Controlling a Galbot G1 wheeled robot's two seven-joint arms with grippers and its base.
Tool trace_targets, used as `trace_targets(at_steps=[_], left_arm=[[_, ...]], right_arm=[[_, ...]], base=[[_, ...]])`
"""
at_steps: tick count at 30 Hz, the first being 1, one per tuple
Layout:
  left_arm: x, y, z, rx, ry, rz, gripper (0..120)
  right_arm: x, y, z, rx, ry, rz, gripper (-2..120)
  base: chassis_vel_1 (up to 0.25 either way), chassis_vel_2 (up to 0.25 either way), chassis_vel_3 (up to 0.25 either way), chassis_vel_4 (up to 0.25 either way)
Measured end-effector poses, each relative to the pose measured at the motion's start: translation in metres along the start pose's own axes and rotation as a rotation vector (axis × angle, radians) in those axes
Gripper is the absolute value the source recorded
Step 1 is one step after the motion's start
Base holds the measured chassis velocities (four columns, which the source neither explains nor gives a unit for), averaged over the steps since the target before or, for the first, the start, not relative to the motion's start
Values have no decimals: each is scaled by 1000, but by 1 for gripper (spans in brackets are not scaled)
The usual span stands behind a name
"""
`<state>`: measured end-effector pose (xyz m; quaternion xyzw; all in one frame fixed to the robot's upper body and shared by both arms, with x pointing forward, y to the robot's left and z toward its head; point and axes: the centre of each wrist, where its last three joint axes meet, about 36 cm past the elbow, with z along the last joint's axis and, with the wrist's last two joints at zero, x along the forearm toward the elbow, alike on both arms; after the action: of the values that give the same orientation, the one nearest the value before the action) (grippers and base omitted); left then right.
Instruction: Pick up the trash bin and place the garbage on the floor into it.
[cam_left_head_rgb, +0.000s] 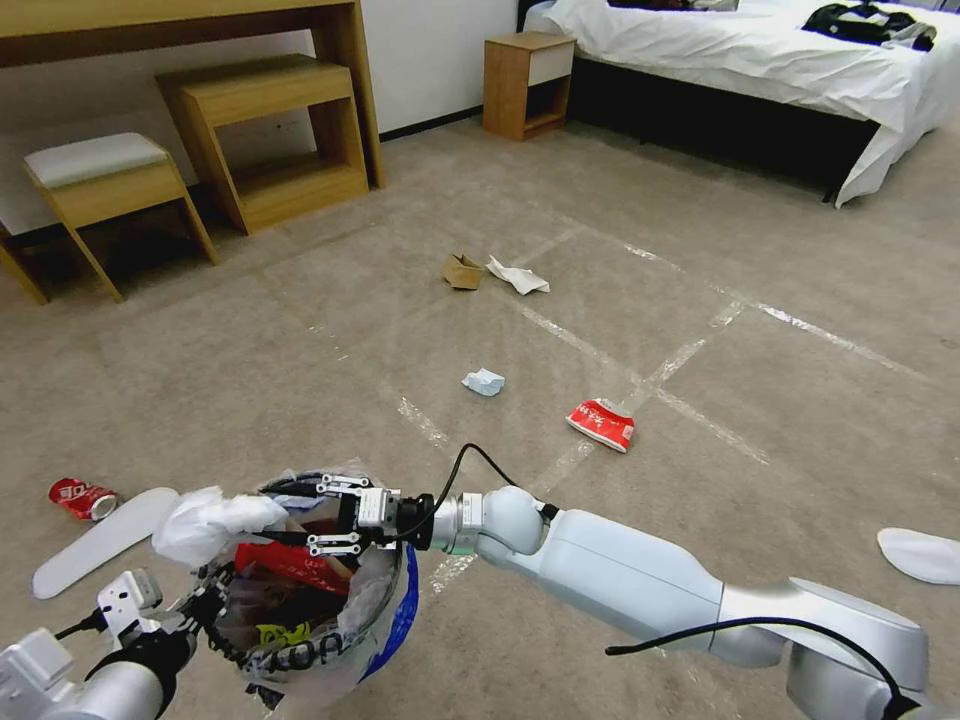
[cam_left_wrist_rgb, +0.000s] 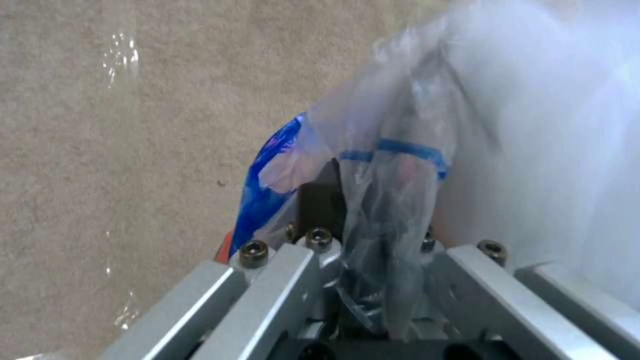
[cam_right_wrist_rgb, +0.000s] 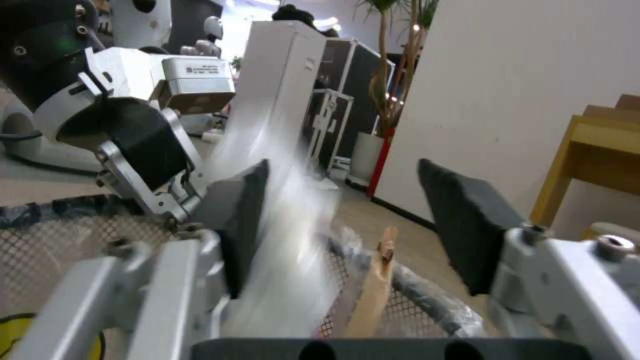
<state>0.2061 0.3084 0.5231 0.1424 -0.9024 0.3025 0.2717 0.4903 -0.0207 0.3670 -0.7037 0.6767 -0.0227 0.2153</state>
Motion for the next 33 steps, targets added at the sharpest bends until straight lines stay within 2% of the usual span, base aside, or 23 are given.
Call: trace_targets(at_steps=[1,3,5,7,10,20,24,26,27,30,32,33], left_arm=[[0,0,0,0,0,0,0],[0,0,-1,3,-2,2,0],[0,0,-2,3,-2,2,0],[0,0,-3,5,-3,4,0],[0,1,-4,8,-5,3,0],[-3,5,-9,23,-9,-6,0],[-3,5,-9,27,-9,-9,0],[-2,7,-11,27,-13,-11,0],[-2,7,-11,27,-13,-11,0],[-1,10,-14,24,-18,-16,0],[-1,10,-15,24,-18,-18,0],[0,11,-16,23,-18,-20,0]], right_arm=[[0,0,0,0,0,0,65],[-1,-5,-3,10,0,-3,77],[-2,-7,-4,12,-1,-5,80],[-2,-10,-6,16,-3,-7,92],[-2,-13,-9,23,-5,-9,98],[0,-29,-26,58,-20,-12,100],[-2,-51,-47,105,-50,5,100],[1,-75,-72,147,-80,51,100],[1,-75,-72,147,-80,51,100],[16,-110,-108,201,-109,151,100],[18,-117,-115,215,-114,171,100],[24,-131,-131,245,-125,218,100]], base=[[0,0,0,0],[0,0,0,0],[0,0,0,0],[0,0,0,0],[0,0,0,0],[0,0,0,0],[0,0,0,0],[0,0,0,0],[0,0,0,0],[0,0,0,0],[0,0,0,0],[0,0,0,0]])
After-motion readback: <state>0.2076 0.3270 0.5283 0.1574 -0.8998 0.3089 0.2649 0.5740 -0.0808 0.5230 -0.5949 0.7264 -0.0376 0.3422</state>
